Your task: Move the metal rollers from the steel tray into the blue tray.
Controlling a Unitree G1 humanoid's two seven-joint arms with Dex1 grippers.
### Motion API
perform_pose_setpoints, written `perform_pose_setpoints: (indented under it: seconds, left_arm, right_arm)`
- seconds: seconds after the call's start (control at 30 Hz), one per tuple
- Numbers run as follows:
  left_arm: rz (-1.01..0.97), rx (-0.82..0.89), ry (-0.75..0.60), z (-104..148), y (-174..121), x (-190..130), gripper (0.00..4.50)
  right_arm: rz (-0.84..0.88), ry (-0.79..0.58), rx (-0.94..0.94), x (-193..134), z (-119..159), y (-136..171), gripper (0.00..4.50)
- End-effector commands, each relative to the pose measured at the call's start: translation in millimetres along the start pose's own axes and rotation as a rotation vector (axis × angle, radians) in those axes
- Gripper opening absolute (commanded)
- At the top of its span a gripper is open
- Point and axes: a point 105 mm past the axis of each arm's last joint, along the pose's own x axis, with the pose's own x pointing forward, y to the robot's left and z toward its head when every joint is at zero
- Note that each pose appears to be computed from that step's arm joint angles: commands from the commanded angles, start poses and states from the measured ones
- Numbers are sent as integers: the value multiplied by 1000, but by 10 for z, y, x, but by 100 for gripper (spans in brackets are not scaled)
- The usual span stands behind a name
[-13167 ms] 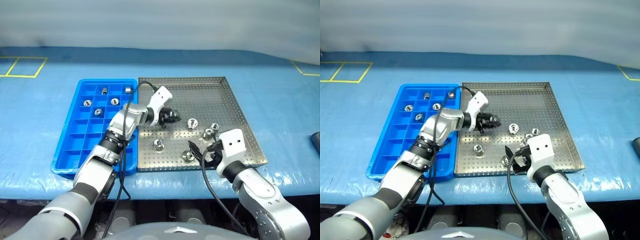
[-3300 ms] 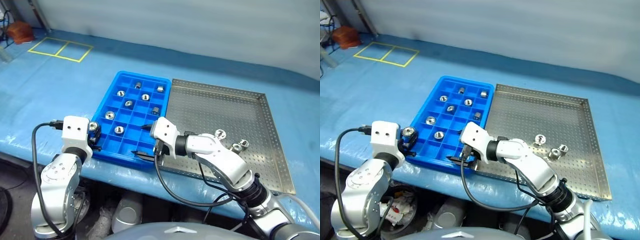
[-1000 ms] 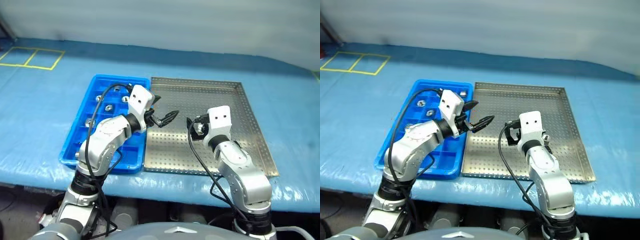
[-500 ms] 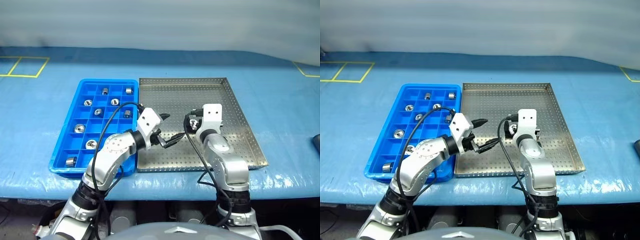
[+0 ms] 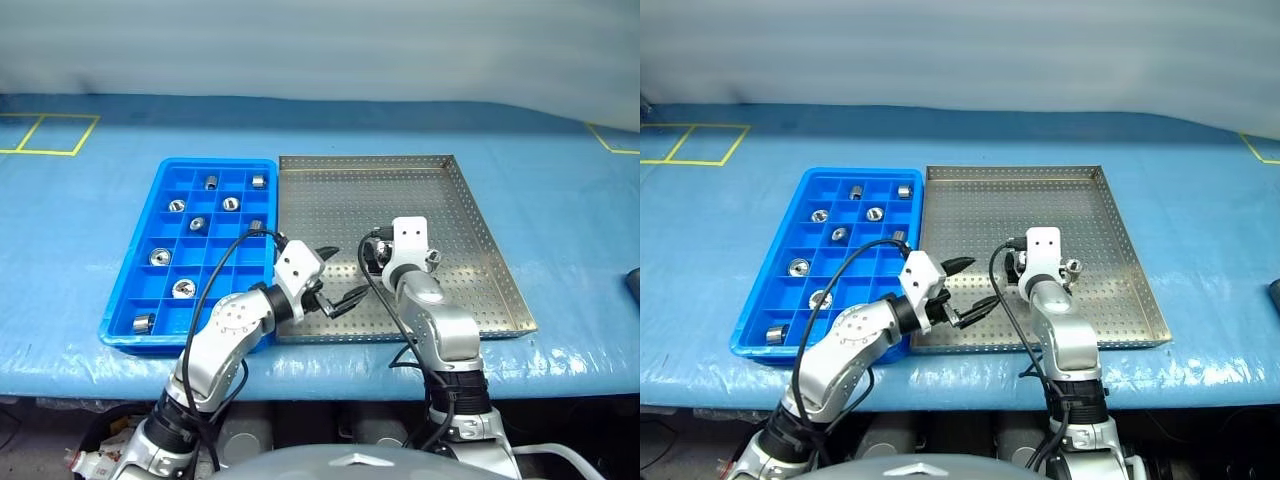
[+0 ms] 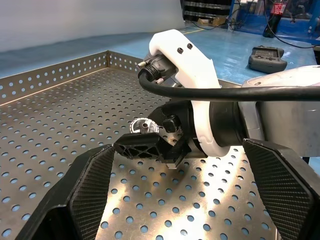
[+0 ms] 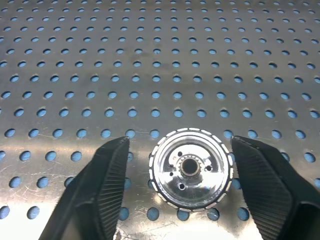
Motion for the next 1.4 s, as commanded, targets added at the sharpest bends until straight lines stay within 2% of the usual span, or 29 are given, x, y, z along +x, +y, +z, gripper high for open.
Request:
perform_pose_setpoints:
  seconds: [0.03,0.07,0.1,0.37,0.6,0.87,1.0,1.17,1.4]
  left_arm:
    - [17,43,-94,222,-4,-34,450]
    - [20,39,-95,221,2,-41,450]
    - [25,37,-94,215,9,-51,450]
    - [209,44,-144,261,194,-200,450]
    - [408,59,-162,268,362,-477,450]
    - [633,62,-153,234,470,-833,450]
    - [683,64,-147,224,484,-931,450]
    - [682,52,-144,209,460,-966,450]
    - [662,45,-144,205,441,-941,450]
  right_arm:
    - [26,-68,4,-45,202,76,223]
    - [34,-75,6,-52,231,94,186]
    - [48,-86,9,-63,274,123,171]
    - [188,-219,-79,-170,800,449,171]
    - [417,-299,-205,-245,1083,966,171]
    - [671,-315,-310,-304,1050,1570,171]
    - [733,-311,-326,-313,1003,1717,171]
    - [754,-288,-331,-266,932,1755,171]
    - [678,-227,-335,-109,785,1580,171]
